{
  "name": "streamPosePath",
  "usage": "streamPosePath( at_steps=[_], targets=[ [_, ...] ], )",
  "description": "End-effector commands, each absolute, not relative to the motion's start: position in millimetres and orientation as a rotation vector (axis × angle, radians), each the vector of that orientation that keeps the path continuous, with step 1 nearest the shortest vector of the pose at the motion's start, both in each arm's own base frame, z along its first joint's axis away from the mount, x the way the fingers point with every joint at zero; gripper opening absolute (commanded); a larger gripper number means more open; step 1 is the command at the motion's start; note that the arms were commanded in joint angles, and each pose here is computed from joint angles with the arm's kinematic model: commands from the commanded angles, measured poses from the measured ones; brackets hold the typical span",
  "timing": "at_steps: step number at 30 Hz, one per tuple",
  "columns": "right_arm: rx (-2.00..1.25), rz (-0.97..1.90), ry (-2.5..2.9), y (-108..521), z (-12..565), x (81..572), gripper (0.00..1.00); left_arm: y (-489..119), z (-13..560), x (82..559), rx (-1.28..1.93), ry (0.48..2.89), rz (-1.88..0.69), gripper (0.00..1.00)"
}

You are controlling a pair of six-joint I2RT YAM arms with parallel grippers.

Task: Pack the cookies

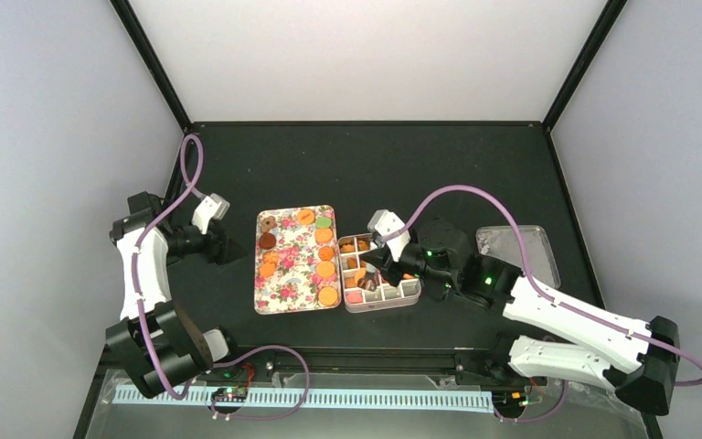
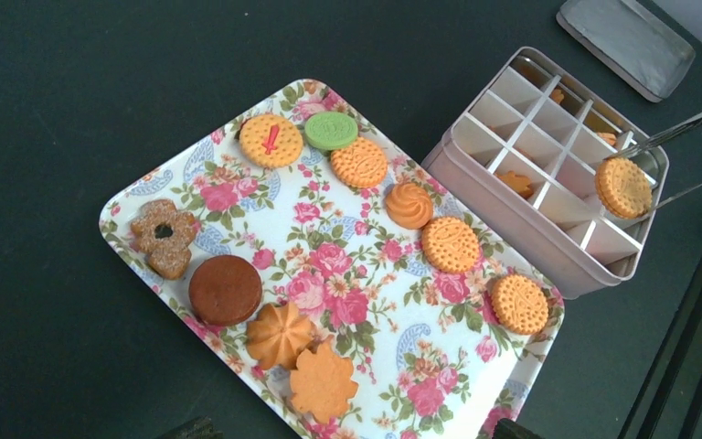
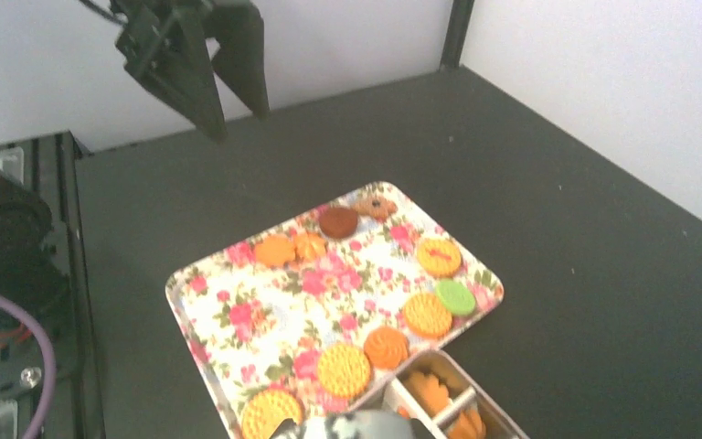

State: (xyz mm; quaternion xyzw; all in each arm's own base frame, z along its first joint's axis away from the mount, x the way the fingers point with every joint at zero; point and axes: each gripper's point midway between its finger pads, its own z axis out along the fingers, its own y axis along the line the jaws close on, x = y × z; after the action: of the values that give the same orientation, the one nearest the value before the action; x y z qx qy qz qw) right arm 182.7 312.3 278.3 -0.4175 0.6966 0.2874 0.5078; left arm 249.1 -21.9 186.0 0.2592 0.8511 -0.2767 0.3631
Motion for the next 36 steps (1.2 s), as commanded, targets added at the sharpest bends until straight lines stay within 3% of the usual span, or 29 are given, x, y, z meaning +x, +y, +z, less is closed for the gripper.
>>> streamPosePath(
  at_steps=[1, 8, 12, 17, 21, 27, 36],
  targets=[
    [-1.018, 0.605, 1.741, 292, 262, 183, 0.01, -30, 196, 249, 0.718, 2.121, -0.731, 0.8],
    [-1.058, 0.597, 1.756, 292, 257, 179, 0.02, -31, 195, 247, 0.727, 2.123, -0.733, 0.8],
    [-1.093, 0.599, 1.771, 298, 252, 179, 0.07, -31, 196, 247, 0.729, 2.123, -0.732, 0.8],
    [-1.111, 0.634, 1.781, 303, 250, 175, 0.26, -31, 195, 246, 0.744, 2.122, -0.727, 0.8],
    [-1.1, 0.677, 1.768, 304, 257, 172, 0.35, -32, 194, 246, 0.746, 2.122, -0.732, 0.8],
    [-1.051, 0.761, 1.775, 298, 269, 179, 0.36, -33, 195, 244, 0.75, 2.118, -0.738, 0.8],
    [-0.975, 0.833, 1.766, 288, 285, 190, 0.3, -33, 195, 243, 0.75, 2.121, -0.749, 0.8]
  ],
)
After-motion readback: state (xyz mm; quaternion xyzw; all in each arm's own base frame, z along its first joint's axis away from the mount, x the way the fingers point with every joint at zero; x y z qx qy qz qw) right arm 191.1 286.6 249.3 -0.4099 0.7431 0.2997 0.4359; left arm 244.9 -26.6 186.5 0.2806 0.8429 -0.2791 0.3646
